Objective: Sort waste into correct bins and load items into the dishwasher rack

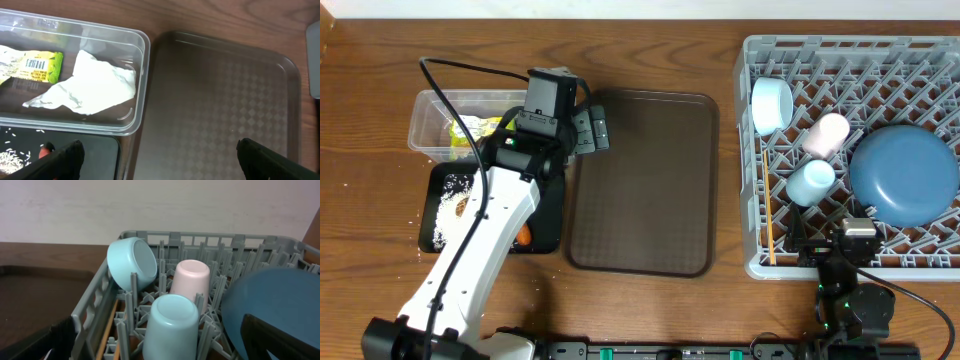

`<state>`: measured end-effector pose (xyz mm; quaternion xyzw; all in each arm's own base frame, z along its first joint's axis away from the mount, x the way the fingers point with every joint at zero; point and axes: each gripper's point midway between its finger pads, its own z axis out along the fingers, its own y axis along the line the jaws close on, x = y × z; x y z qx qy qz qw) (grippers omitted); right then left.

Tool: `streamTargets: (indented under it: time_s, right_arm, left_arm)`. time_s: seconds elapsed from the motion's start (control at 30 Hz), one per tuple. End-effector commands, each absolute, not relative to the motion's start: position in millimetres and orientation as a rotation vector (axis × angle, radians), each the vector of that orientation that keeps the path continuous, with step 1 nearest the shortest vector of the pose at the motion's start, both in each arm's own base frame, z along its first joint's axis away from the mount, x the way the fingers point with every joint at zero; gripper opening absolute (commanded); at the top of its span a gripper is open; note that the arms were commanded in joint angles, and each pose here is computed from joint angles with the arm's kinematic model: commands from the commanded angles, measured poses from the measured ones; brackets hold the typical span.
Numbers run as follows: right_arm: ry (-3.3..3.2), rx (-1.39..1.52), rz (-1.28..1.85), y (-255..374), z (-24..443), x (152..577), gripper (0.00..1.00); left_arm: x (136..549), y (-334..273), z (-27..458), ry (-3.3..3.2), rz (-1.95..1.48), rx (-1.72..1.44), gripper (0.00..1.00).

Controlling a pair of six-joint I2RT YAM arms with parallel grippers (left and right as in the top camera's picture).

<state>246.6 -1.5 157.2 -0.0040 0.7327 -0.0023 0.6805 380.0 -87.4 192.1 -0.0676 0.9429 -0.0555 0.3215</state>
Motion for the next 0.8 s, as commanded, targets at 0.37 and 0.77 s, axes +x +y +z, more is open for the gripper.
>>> streamTargets:
  time_s: [0.37, 0.77]
  right_arm:
    - [1.643, -0.003, 0.0, -2.0, 157.2, 246.2, 0.99]
    - [1.643, -0.003, 0.0, -2.0, 157.2, 246.2, 0.99]
  left_arm:
    - [312.7, -58.9, 277.8, 2.196, -0.177, -0.193, 0.98]
    - [234.8, -34.2, 215.9, 2.144, -0.179, -0.203, 0.98]
